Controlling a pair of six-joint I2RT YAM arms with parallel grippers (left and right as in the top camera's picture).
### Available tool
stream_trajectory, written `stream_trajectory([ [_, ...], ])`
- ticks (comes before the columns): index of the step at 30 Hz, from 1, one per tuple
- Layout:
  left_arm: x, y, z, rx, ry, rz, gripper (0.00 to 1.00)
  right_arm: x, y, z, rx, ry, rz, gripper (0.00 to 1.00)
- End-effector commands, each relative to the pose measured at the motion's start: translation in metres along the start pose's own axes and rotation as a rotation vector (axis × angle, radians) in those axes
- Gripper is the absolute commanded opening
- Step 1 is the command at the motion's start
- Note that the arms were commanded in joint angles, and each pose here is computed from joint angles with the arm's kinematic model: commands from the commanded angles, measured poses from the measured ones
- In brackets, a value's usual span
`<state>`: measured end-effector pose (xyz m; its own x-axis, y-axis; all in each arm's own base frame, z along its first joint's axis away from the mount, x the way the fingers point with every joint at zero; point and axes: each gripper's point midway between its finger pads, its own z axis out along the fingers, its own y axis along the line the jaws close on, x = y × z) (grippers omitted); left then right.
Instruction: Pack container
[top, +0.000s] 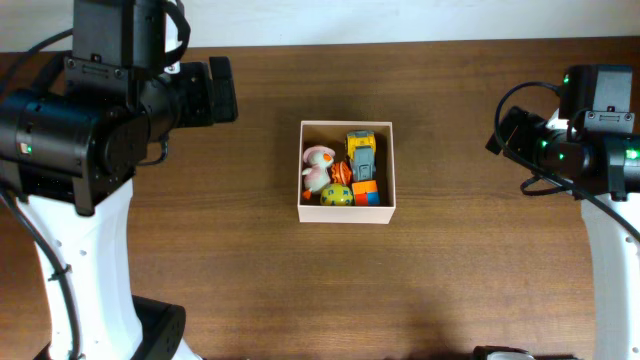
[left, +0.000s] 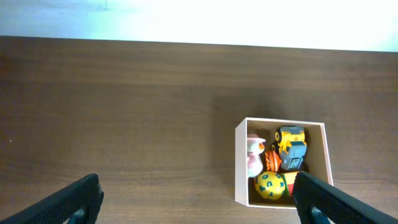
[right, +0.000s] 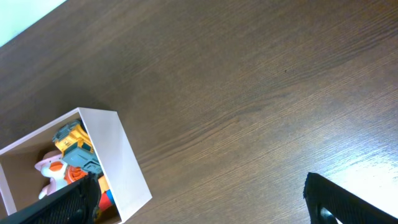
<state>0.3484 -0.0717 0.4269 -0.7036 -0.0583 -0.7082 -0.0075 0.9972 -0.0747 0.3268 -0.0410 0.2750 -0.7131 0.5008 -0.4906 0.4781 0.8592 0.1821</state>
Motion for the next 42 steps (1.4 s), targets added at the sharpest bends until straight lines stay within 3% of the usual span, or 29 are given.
stream_trajectory([
  [1, -0.001, 0.003, -0.002, -0.012, -0.006, -0.016, 0.99, -0.003, -0.002, -0.001, 0.008, -0.009, 0.005, 0.99],
  [7, -0.001, 0.003, -0.002, -0.012, -0.006, -0.016, 0.99, -0.002, 0.001, -0.004, -0.001, -0.015, -0.003, 0.99],
  [12, -0.001, 0.003, -0.002, -0.012, -0.006, -0.016, 0.99, 0.004, 0.014, -0.041, -0.072, -0.096, -0.039, 0.99],
  [18, -0.001, 0.003, -0.002, -0.012, -0.006, -0.016, 0.99, 0.011, -0.012, -0.107, -0.077, -0.290, -0.050, 0.99],
  [24, -0.001, 0.003, -0.002, -0.012, -0.006, -0.016, 0.99, 0.019, -0.035, -0.130, -0.104, -0.525, -0.032, 0.99],
  [28, -0.001, 0.003, -0.002, -0.012, -0.006, -0.016, 0.99, 0.038, -0.030, -0.109, -0.166, -0.650, -0.227, 0.99],
  [34, 0.000, 0.003, -0.002, -0.012, -0.005, -0.016, 0.99, 0.100, -0.029, -0.040, -0.236, -0.683, -0.471, 0.99],
  [42, -0.001, 0.003, -0.002, -0.012, -0.006, -0.016, 0.99, 0.163, -0.040, 0.046, -0.305, -0.629, -0.491, 0.99],
])
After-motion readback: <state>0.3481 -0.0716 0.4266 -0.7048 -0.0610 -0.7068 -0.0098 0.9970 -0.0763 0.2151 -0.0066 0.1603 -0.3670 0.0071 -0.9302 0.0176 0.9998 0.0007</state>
